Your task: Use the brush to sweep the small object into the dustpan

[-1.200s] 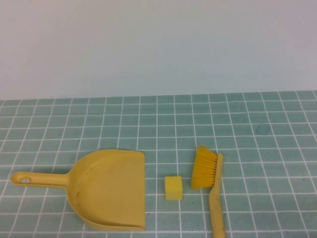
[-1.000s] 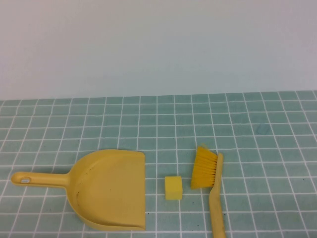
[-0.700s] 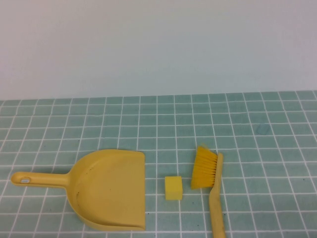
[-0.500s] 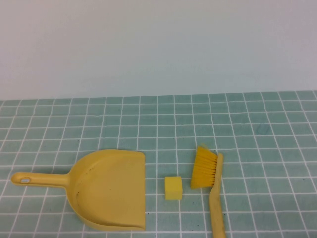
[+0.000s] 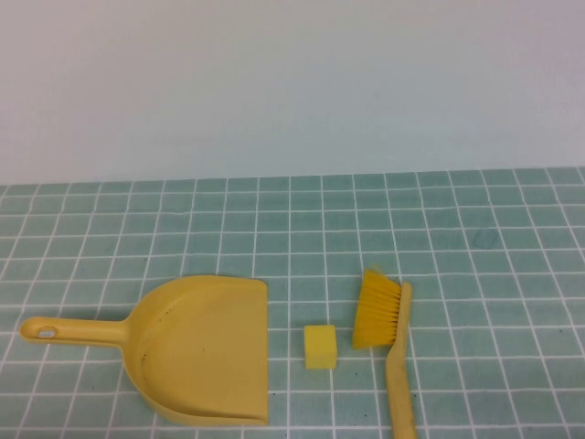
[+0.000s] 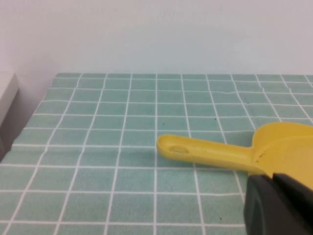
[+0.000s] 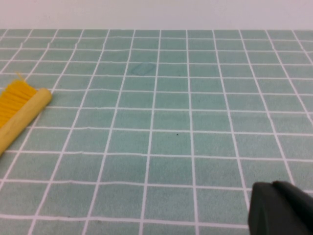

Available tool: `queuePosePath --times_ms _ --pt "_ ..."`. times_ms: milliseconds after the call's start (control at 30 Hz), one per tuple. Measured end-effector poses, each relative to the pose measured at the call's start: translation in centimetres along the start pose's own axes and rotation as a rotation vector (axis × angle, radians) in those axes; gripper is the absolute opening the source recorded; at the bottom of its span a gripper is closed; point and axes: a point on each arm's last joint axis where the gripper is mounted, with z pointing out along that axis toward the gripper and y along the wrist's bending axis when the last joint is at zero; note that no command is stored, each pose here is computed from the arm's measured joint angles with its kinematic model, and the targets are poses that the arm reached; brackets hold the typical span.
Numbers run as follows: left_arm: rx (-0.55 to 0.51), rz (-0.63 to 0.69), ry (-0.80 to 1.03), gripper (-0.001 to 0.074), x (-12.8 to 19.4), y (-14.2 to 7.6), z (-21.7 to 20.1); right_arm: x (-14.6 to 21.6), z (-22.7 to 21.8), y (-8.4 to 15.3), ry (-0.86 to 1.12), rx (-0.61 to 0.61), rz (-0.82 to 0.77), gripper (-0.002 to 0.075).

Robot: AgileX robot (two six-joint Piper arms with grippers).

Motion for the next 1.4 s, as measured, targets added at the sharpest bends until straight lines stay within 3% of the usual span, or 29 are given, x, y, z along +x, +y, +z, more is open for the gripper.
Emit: queuePosePath --times_ms 600,1400 --pt "-0.004 0.003 0.083 0.0 0.75 0.04 -0.03 0.0 0.0 0.0 0.0 0.0 0.0 -0.0001" --pt "0.016 0.011 0.063 0.0 0.57 -0.07 -0.02 -0.02 0.0 0.01 -0.002 -0.001 0.001 -0.0001"
